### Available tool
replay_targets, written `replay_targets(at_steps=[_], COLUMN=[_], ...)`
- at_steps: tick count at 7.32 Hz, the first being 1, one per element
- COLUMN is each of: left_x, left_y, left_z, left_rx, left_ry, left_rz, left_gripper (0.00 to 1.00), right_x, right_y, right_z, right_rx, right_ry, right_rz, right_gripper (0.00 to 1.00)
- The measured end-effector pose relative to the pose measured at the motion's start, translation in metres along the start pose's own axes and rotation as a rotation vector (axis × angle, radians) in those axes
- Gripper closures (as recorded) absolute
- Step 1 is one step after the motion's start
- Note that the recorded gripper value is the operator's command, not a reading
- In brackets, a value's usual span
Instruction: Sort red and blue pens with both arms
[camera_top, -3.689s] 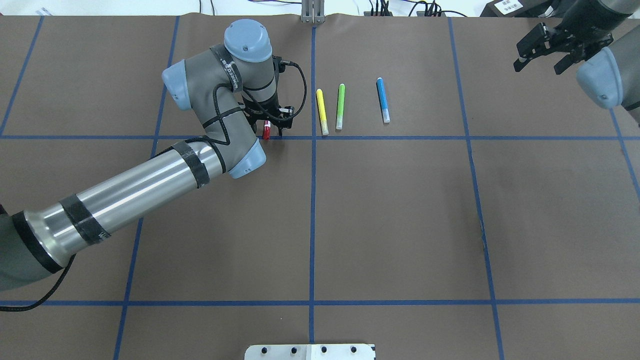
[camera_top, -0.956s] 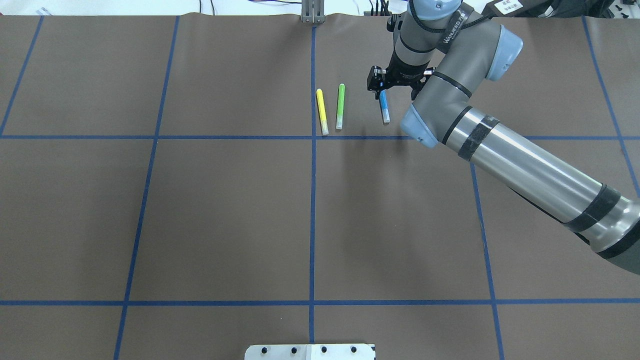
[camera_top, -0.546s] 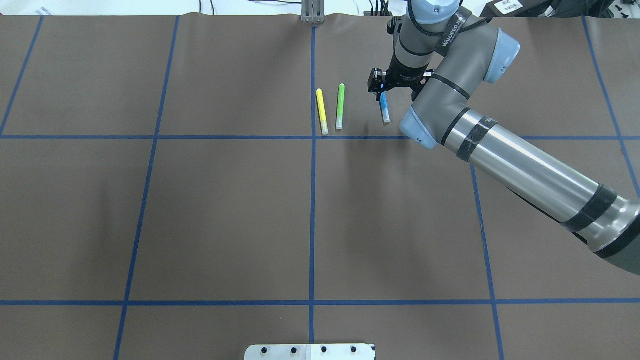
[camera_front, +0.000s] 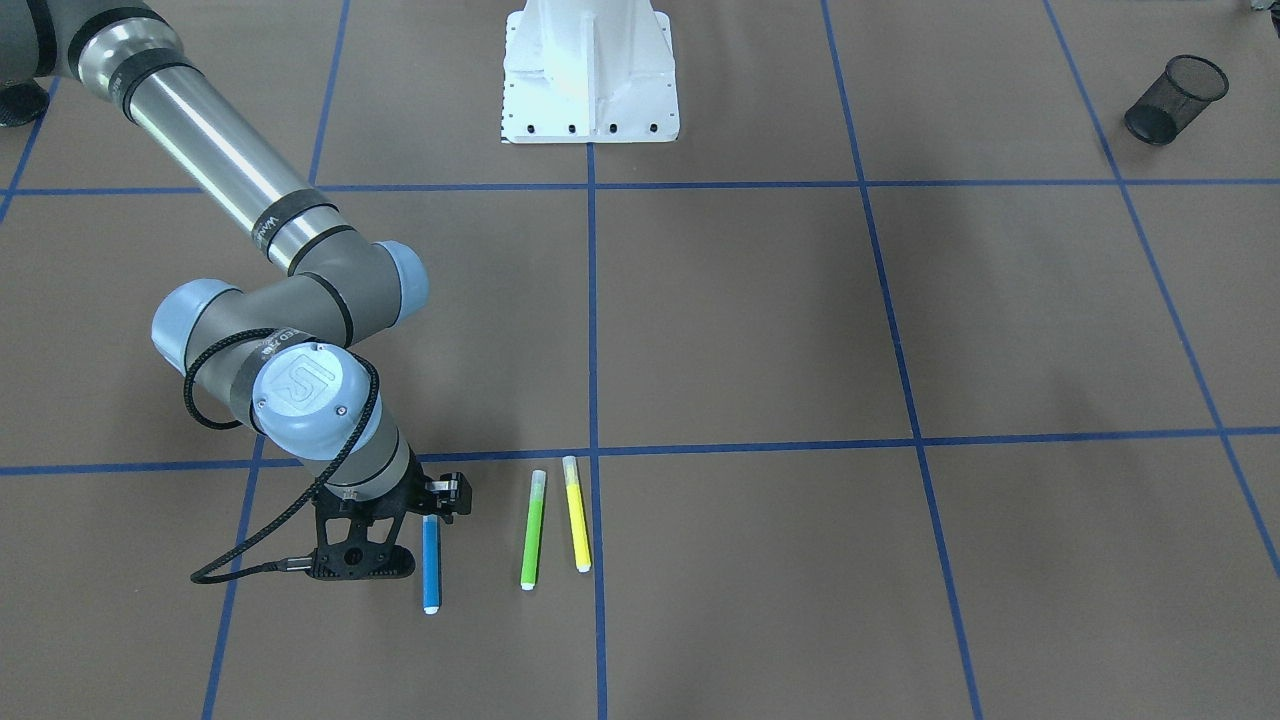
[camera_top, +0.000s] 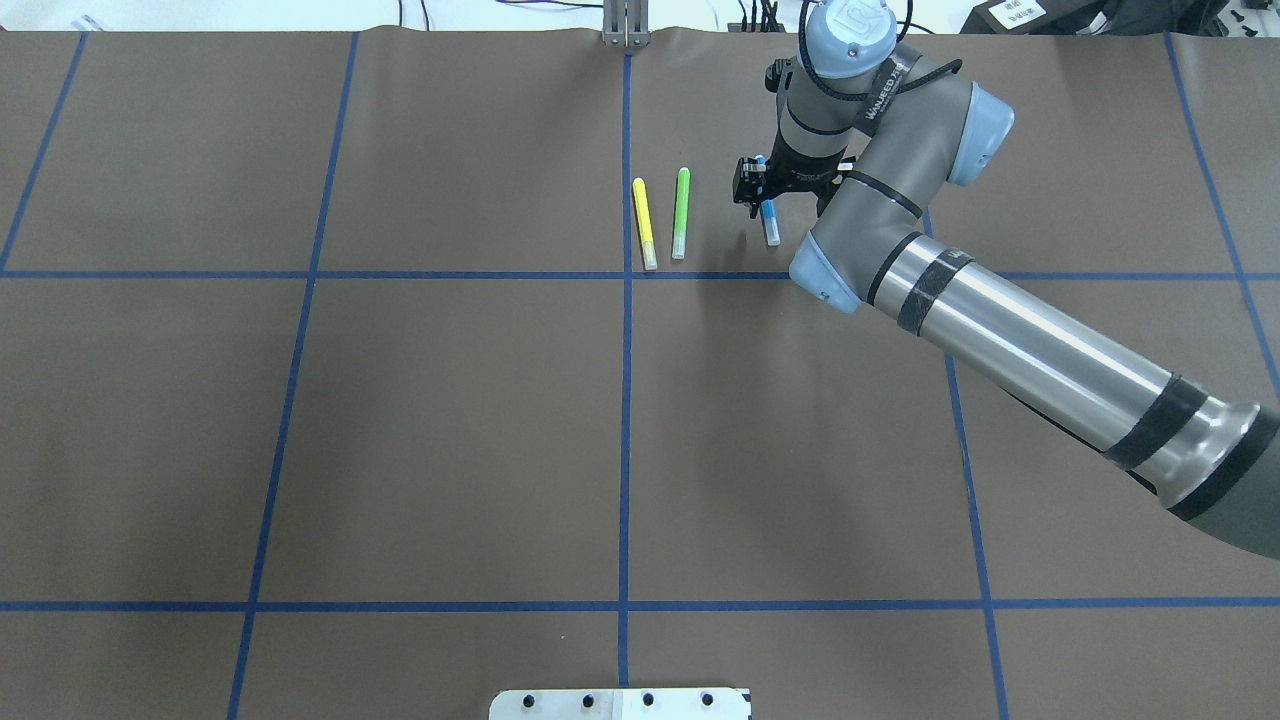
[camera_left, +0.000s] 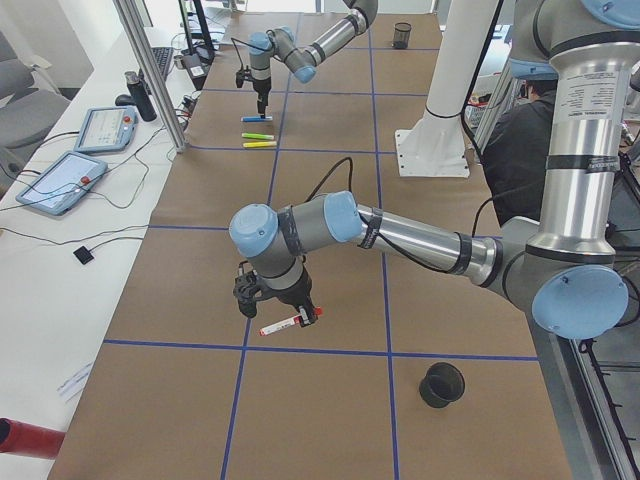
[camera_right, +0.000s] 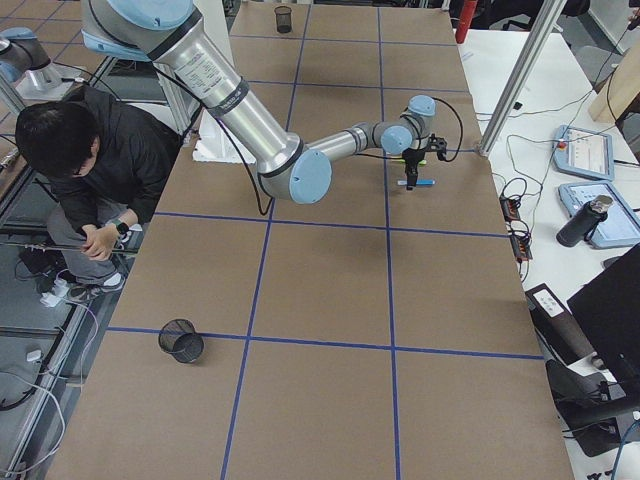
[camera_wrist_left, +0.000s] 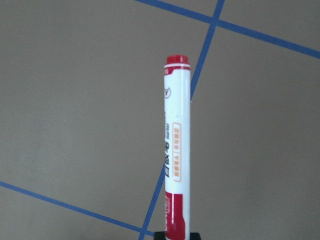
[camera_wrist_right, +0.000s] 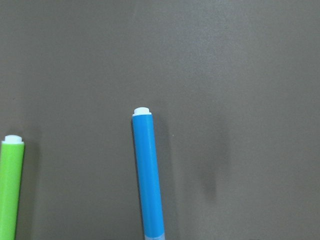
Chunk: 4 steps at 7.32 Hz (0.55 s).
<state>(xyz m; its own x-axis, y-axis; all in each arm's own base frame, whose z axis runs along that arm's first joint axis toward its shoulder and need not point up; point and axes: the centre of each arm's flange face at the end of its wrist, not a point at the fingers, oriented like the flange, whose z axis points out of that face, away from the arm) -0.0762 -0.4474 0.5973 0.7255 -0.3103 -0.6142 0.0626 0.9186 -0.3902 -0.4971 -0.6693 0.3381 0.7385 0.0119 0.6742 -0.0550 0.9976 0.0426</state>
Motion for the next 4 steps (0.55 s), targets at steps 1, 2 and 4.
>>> replay_targets(at_steps=[1, 2, 4], left_x=[-0.017, -0.028, -0.037], left_y=[0.007, 0.011, 0.015], left_z=[0.005, 0.007, 0.008], left_rx=[-0.006, -0.008, -0.007], left_ry=[0.001, 0.005, 0.009], left_rz=[0.0, 0.002, -0.001], left_gripper=[1.0, 1.0, 1.0], right_x=[-0.005, -0.012, -0.016], right_y=[0.004, 0.006, 0.006], right_z=[0.006, 0.009, 0.012], right_rx=[-0.008, -0.015, -0.022], right_ry=[0.003, 0.003, 0.006], right_rz=[-0.007, -0.015, -0.036], right_gripper=[0.19, 0.22, 0.34])
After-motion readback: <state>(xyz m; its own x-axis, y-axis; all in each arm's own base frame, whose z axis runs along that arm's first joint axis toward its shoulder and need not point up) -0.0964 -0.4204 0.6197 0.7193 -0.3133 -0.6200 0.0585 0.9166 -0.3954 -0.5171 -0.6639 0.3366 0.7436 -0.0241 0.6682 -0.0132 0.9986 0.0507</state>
